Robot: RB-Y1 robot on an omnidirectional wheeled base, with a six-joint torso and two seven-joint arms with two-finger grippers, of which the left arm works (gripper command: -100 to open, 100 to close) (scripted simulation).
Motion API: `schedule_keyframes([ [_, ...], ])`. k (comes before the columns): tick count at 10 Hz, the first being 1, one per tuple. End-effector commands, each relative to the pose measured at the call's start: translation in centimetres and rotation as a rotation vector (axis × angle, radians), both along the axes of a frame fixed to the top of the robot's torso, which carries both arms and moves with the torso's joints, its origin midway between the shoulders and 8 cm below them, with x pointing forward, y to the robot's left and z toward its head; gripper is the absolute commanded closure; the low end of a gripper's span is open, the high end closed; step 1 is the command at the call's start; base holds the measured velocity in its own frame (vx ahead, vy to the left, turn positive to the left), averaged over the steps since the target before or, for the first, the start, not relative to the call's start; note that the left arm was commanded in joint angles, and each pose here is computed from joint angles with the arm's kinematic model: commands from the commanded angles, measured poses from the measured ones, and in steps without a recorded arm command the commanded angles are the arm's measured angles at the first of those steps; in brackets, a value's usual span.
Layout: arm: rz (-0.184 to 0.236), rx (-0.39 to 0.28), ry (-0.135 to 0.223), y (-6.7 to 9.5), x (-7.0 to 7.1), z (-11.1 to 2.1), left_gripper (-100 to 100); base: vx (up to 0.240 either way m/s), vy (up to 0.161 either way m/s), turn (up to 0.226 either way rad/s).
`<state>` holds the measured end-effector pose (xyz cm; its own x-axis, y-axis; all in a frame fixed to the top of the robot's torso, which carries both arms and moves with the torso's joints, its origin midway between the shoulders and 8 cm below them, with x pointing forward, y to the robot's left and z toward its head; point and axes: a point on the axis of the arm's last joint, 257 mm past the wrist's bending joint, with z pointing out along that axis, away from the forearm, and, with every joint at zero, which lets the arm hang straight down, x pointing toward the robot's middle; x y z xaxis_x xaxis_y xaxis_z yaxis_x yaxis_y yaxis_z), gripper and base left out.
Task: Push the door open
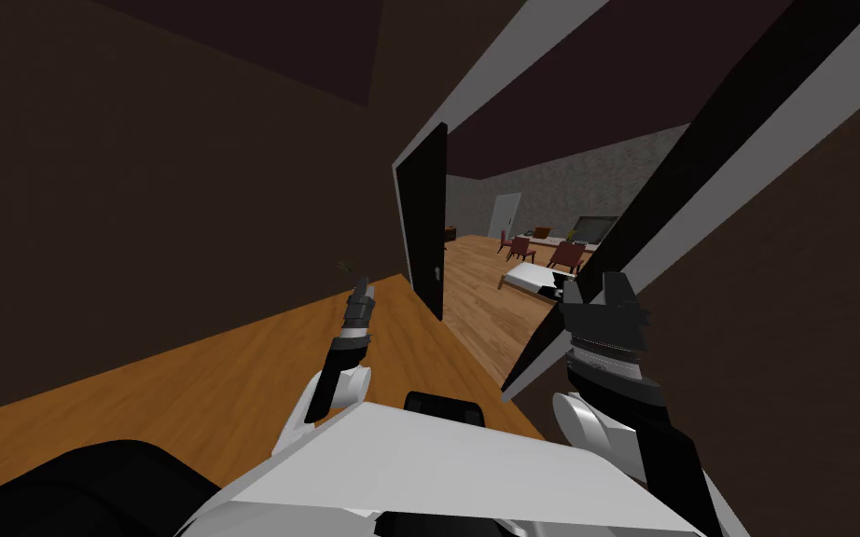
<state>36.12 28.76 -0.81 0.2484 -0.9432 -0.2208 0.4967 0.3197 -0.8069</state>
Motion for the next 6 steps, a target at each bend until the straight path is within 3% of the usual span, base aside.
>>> schedule_keyframes([
  [1,-0.008,-0.002,0.010,-0.1,0.5,-0.8,-100,0.040,0.035,-0.098],
  [6,-0.033,-0.012,0.047,-0.3,2.1,-3.6,-100,0.093,0.062,-0.110],
])
